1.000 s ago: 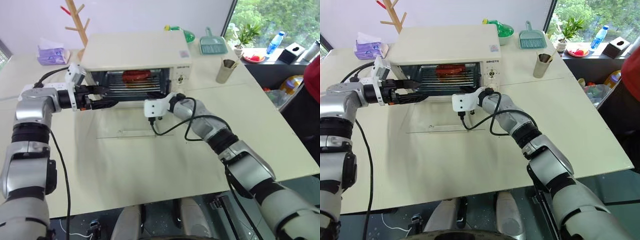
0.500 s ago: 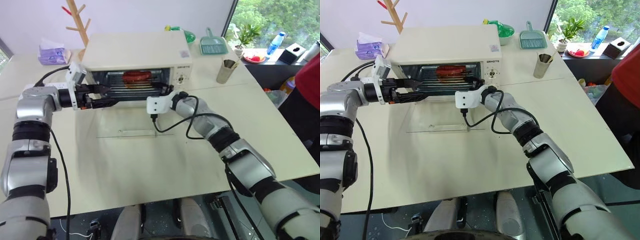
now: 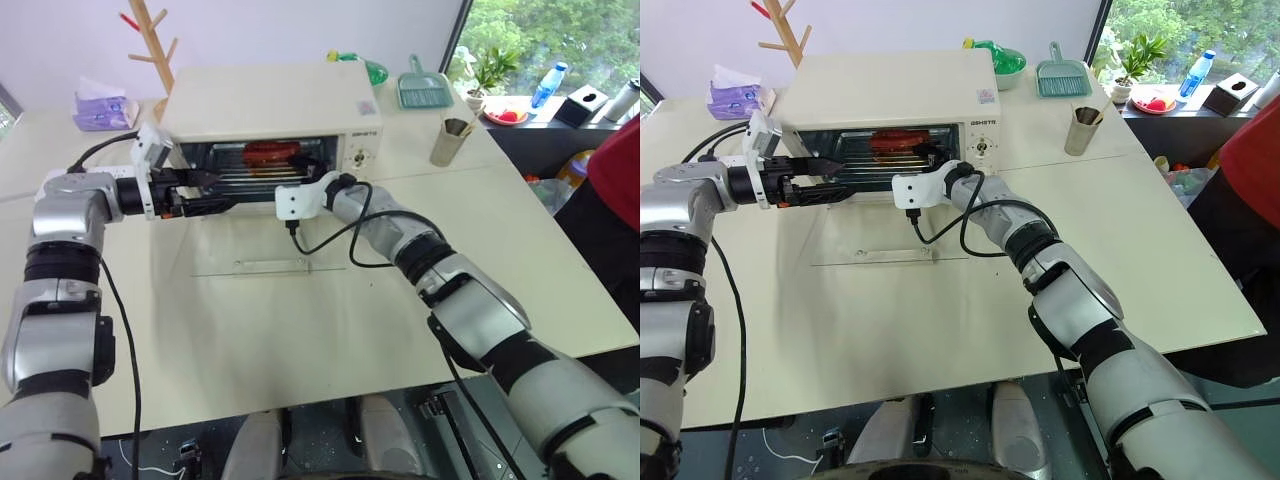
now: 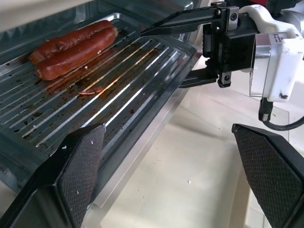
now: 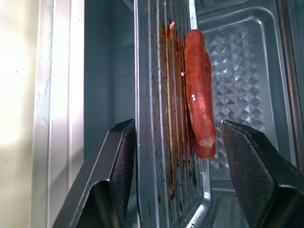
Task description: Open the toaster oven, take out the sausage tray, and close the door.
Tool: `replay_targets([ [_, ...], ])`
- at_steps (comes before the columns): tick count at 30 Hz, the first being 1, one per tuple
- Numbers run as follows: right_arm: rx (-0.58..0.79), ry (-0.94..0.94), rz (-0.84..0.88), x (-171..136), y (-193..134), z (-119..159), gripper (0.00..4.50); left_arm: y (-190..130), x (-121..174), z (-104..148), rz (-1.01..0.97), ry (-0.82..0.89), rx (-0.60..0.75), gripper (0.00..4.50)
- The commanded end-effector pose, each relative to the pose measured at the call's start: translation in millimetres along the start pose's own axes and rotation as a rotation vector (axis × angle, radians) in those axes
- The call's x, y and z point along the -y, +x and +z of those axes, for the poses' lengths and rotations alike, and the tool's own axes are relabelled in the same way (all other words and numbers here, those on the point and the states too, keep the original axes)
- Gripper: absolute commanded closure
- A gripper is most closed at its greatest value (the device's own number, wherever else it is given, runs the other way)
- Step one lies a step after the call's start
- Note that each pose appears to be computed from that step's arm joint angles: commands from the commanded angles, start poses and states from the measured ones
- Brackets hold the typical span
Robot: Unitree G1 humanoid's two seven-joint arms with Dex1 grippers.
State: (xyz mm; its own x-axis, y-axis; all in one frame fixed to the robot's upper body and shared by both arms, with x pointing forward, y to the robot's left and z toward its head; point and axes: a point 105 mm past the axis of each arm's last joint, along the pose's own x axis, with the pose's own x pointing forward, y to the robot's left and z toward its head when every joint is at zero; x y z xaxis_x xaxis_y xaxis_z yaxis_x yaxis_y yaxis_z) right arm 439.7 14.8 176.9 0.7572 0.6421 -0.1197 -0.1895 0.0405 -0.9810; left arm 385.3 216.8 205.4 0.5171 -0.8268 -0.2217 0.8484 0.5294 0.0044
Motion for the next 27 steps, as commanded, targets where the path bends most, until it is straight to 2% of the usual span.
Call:
replay_targets([
  [1,0.041,-0.019,-0.048,17,2,11,3.49,-7,-1,25,0.019,0.068,0.046,0.00],
  [2,0.042,-0.018,-0.048,17,2,12,3.91,-7,-2,25,0.018,0.068,0.046,0.00],
  [18,0.055,0.001,-0.040,6,-5,9,3.91,-4,-1,25,0.003,0.063,0.043,0.00],
  [20,0.055,0.004,-0.033,5,-5,9,4.45,-3,-2,26,0.004,0.063,0.043,0.00],
  [27,0.045,-0.001,-0.040,6,-5,7,4.48,-2,-2,26,0.001,0.064,0.043,0.00],
])
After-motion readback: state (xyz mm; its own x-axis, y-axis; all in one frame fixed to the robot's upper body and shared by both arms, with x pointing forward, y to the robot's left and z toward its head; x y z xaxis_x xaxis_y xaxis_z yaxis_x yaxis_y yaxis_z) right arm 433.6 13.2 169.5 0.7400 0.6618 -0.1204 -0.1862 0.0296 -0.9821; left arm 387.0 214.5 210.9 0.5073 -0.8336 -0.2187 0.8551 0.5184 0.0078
